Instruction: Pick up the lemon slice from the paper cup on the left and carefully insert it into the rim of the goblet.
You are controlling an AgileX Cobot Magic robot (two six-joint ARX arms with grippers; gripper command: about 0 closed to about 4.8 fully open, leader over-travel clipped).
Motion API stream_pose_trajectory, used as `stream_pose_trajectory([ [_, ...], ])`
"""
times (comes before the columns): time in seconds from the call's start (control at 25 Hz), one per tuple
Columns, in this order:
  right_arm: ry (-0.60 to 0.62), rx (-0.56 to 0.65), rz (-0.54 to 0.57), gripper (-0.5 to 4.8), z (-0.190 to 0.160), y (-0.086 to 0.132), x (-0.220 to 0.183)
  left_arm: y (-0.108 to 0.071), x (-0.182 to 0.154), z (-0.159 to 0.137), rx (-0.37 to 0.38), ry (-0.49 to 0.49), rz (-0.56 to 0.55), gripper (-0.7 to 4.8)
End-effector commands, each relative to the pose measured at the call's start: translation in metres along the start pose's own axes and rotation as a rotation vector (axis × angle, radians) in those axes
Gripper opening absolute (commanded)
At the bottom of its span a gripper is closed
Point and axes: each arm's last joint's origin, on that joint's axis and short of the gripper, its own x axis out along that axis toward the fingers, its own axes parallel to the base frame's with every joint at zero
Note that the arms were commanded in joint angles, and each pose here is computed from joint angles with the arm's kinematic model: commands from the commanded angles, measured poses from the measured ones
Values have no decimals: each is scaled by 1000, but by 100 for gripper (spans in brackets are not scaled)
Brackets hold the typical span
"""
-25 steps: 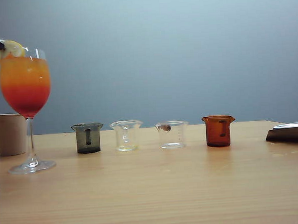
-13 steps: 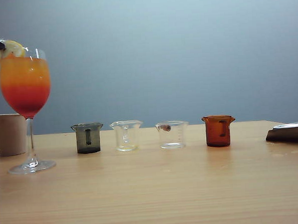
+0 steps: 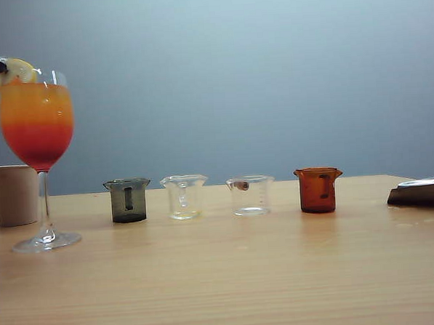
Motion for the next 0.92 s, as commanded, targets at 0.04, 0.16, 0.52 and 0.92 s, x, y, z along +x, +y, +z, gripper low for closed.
stream_pose_trajectory([
  [0.04, -21, -2, 0, -5, 4, 0, -1, -1, 0, 2, 13, 0, -4, -1],
  [0.16, -21, -2, 0, -5, 4, 0, -1, 0, 0, 2, 6, 1, -4, -1],
  [0.52, -20, -2, 0, -5, 4, 0, -1, 0, 0, 2, 6, -5, 19, 57],
  [0.92, -15, -1, 1, -5, 3, 0, -1, 0, 0, 2, 6, -5, 20, 100],
])
